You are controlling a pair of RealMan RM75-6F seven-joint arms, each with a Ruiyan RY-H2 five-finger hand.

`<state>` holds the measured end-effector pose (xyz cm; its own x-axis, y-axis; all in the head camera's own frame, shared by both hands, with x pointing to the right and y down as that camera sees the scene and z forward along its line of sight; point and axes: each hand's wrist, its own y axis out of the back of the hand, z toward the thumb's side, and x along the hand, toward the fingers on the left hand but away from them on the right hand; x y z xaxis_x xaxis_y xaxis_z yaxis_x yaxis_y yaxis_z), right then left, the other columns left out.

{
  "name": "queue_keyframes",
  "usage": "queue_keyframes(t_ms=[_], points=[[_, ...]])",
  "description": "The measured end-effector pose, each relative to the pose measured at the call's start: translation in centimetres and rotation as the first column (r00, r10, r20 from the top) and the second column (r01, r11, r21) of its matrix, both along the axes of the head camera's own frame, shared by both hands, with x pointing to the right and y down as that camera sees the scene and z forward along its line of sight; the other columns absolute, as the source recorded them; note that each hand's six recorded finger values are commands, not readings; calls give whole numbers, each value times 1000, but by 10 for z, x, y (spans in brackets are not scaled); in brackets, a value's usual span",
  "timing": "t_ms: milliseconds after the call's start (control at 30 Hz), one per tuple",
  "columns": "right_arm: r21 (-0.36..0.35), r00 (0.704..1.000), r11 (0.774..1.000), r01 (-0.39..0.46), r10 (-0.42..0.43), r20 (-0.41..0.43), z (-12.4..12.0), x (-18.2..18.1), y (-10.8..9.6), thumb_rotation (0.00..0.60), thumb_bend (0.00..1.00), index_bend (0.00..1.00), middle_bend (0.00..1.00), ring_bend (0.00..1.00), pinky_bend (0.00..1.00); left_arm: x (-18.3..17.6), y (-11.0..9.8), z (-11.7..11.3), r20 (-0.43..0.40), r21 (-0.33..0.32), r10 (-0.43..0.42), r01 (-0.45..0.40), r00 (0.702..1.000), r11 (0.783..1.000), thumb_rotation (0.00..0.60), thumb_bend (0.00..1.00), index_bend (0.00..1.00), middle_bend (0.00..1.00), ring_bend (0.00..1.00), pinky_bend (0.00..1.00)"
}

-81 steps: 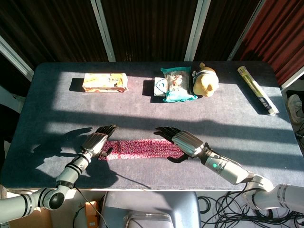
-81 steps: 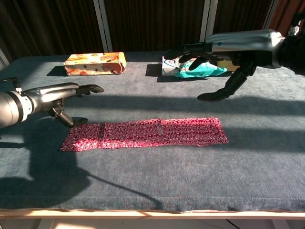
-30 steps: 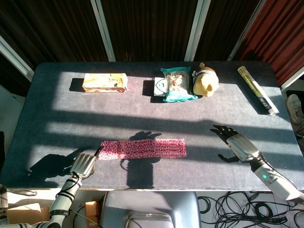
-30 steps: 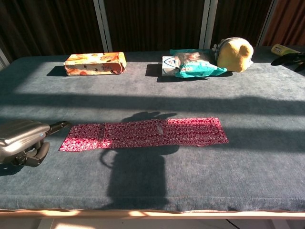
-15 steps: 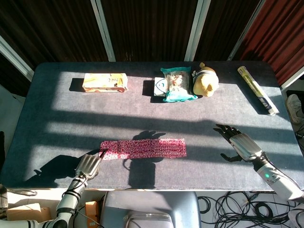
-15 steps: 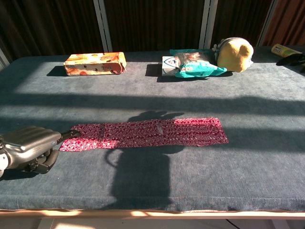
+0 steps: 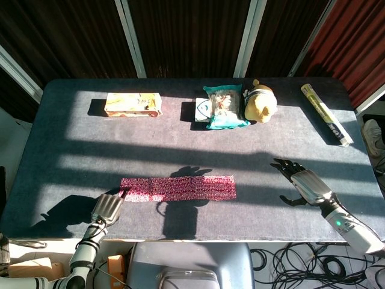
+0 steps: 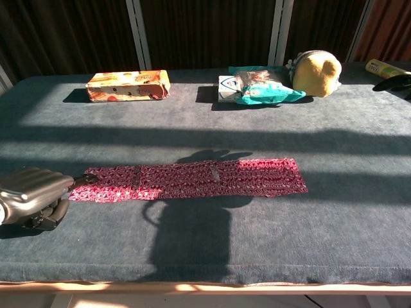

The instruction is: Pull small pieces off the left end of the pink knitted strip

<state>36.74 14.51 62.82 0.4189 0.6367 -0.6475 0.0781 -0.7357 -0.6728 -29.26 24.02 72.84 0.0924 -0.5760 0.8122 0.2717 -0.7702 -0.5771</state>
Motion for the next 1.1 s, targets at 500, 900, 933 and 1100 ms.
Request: queue_keyframes(t_ms=[500, 900, 933, 1100], points=[[-5, 1000, 1000, 3, -3, -3, 0, -2, 1, 600, 256, 0, 0, 0, 127, -45, -25, 11, 129, 24, -117, 114, 985, 993, 600, 1000, 193, 1000, 1000, 1000], [-4, 1000, 1000, 3, -3, -5, 1, -2, 0, 600, 256, 0, 0, 0, 127, -15, -26, -13, 0, 71, -90, 90, 996, 993, 600, 984, 143, 1000, 1000, 1000], [-5, 1000, 1000, 4, -4, -8, 2, -2, 0, 600, 257, 0, 0, 0, 127, -9, -24, -17, -17, 72, -78, 79, 997, 994, 600, 984, 131, 1000, 1000, 1000], [-10, 1000, 1000, 7, -7, -6, 3, -3, 1, 600, 257, 0, 0, 0, 127, 8, -18, -24, -40, 71, -33, 36, 999, 997, 600, 984, 113, 1000, 1000, 1000]])
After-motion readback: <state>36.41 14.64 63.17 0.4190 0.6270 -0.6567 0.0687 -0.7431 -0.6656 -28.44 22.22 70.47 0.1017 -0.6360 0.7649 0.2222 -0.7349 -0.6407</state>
